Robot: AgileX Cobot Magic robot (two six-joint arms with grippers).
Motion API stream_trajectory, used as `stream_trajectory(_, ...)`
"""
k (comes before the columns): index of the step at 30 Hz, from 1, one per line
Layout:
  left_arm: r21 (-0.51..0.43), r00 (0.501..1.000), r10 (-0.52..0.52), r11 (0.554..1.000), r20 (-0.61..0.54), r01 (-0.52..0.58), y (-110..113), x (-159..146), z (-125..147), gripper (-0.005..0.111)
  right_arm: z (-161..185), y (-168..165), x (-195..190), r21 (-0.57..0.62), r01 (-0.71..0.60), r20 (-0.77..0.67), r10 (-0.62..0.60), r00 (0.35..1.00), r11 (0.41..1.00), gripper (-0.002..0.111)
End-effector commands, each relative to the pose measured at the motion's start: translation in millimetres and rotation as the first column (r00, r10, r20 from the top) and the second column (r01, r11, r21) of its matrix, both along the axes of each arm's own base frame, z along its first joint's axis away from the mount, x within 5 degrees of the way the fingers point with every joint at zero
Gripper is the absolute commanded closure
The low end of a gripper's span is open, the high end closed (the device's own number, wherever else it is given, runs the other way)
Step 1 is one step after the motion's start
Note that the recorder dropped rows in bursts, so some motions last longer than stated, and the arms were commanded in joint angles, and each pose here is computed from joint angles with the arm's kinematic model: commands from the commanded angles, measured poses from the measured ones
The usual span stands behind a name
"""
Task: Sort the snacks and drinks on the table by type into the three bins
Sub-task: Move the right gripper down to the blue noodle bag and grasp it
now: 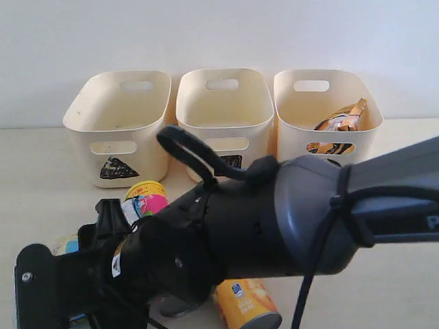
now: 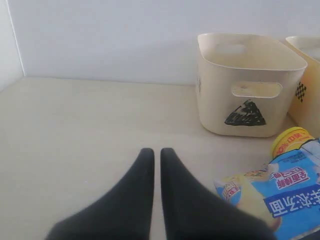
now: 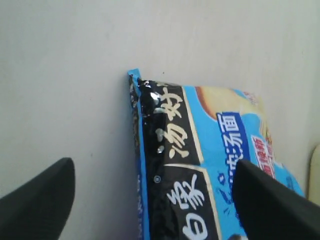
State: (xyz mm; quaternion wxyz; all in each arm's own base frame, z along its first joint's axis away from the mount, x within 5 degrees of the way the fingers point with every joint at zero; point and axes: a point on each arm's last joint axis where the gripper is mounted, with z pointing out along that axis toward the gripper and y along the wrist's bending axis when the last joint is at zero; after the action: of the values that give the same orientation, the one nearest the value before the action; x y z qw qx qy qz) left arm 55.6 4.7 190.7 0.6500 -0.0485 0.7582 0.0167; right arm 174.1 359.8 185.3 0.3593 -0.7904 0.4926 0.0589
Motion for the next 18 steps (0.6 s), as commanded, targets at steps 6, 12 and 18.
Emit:
stream_trajectory(6,-0.004,1.0,-0.004,1.0,0.011,0.005,-0.3,-0.3,1.4,0.103,-30.2,7.3,5.8,-0.101,-0.129,0.152,0.143,0.978,0.987,0.033)
stream_trajectory(12,-0.004,1.0,-0.004,1.0,0.011,0.005,-0.3,-0.3,1.4,0.103,-39.5,13.7,9.7,-0.074,-0.165,0.219,0.177,0.96,0.984,0.033)
stream_trajectory(18,-0.004,1.0,-0.005,1.0,0.009,0.005,-0.3,-0.3,1.3,0.103,-51.6,18.2,11.5,-0.088,-0.22,0.279,0.236,0.931,0.971,0.033)
